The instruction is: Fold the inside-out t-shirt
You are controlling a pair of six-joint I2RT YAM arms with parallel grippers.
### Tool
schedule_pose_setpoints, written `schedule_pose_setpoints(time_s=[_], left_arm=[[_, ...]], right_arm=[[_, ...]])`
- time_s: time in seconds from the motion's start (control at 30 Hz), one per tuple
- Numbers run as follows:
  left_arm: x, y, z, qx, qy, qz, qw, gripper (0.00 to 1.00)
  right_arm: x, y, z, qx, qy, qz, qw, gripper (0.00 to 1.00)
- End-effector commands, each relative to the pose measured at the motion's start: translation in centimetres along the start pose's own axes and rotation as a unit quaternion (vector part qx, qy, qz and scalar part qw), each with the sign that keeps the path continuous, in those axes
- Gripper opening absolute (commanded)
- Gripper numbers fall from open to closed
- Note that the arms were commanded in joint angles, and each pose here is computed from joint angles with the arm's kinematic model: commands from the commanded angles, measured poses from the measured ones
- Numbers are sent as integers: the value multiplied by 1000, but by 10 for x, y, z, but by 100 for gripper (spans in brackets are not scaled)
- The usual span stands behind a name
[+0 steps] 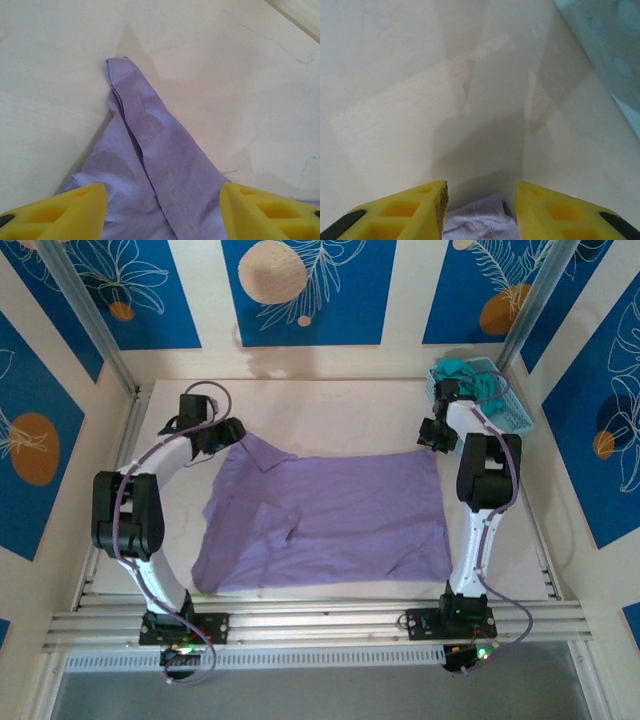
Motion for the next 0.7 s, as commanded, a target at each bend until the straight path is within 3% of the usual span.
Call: schedule_pose_setpoints(time_s=[0.0,0.67], left_arm=[[1,3,-3,-7,0,-7,1000,61],[-4,6,-1,-11,4,-8,1000,61]], right_arm=[[34,3,-5,43,-19,31,998,42],[-13,5,22,47,46,24,998,44]])
Point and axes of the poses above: each hand's point on the last joint's axis, 136 mm out from that joint toward the fingers, its own x axis back along the fingers, its own y axis along the line the jaws close on, z = x × y, the point moved 3 cm from there along x, back along the fingers, and after that the axes turned 8 degrees about x, right-handed, at the moved point
